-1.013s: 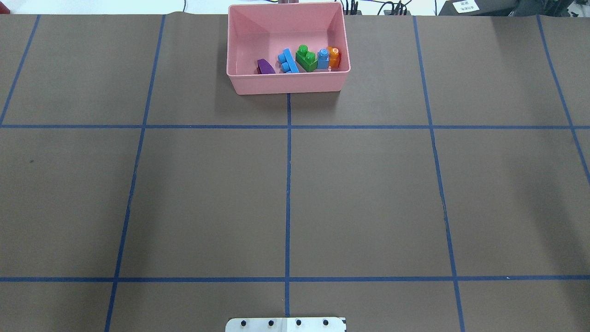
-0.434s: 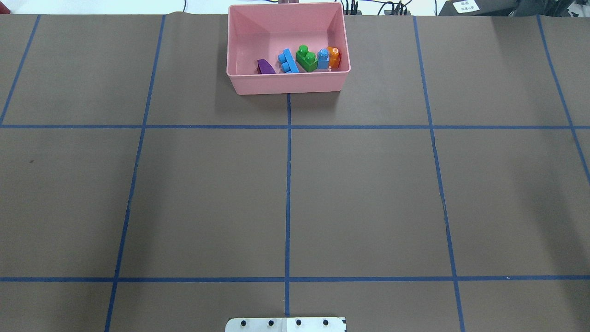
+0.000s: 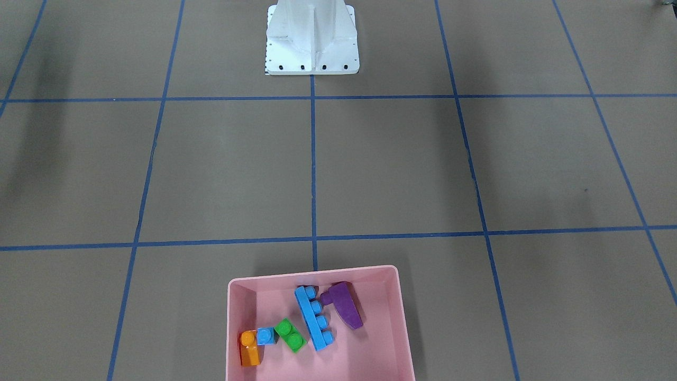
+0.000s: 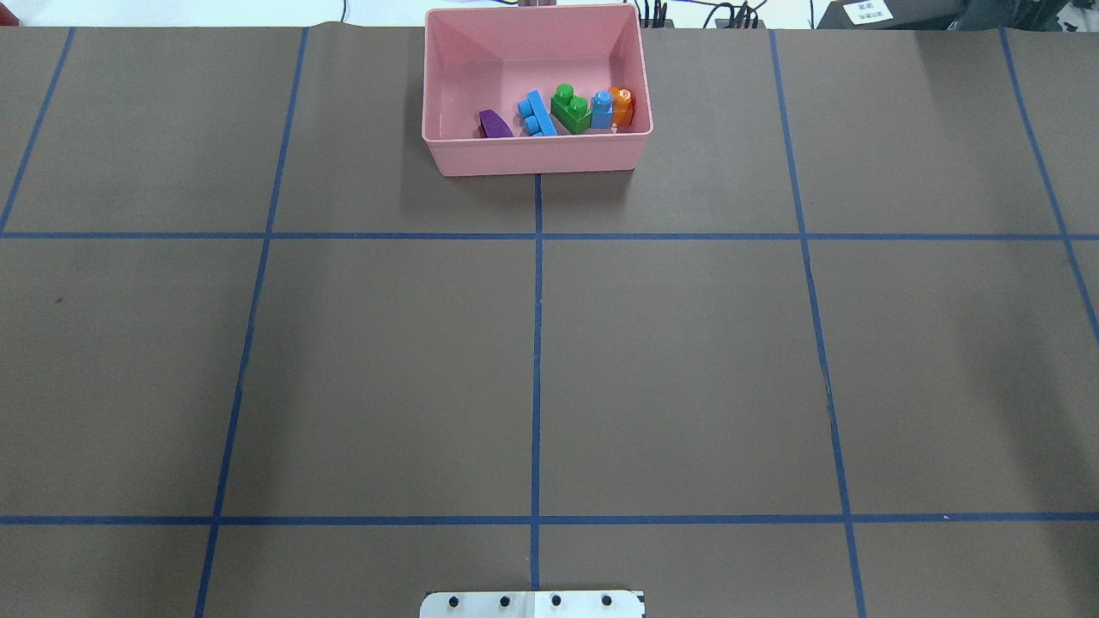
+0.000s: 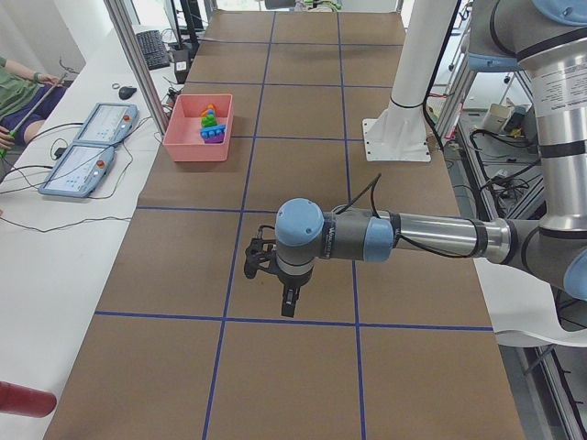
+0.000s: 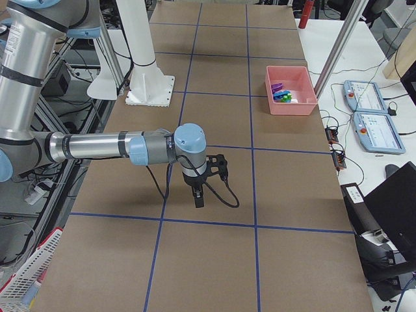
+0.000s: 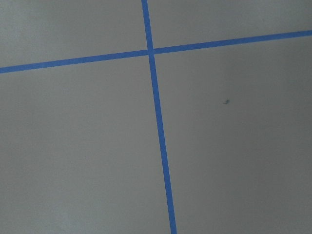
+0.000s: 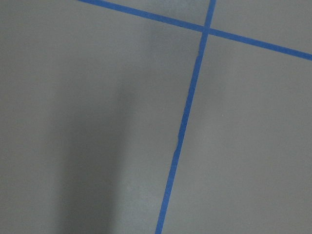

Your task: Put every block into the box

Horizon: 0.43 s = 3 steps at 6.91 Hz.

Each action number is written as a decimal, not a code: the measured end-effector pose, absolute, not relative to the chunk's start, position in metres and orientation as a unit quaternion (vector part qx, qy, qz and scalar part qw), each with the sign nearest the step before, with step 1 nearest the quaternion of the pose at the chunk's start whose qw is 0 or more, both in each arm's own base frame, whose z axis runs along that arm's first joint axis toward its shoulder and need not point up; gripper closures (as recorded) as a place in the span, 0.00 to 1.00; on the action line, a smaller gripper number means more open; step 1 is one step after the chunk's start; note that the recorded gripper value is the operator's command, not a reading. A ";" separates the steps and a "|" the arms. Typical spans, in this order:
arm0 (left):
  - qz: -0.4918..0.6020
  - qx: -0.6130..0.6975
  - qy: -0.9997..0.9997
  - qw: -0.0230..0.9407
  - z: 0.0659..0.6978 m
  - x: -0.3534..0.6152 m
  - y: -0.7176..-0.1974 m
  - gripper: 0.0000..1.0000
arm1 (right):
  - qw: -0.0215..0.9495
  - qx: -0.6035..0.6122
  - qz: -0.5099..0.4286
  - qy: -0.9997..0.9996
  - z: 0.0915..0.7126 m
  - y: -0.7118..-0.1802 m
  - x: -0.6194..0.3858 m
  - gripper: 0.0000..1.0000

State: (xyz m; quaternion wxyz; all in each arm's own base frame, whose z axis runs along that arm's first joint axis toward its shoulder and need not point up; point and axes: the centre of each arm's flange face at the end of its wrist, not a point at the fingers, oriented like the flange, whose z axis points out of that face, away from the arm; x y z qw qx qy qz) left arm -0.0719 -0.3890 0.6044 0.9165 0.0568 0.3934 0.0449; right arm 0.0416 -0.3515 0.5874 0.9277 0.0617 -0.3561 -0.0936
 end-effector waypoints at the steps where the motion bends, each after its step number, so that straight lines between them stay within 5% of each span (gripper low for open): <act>1: 0.044 0.057 0.394 0.916 0.604 -0.072 -0.389 0.00 | 0.927 0.063 -0.095 -0.358 0.586 -0.353 0.041 0.00; 3: 0.044 0.058 0.394 0.916 0.604 -0.073 -0.389 0.00 | 0.926 0.065 -0.095 -0.359 0.584 -0.354 0.041 0.00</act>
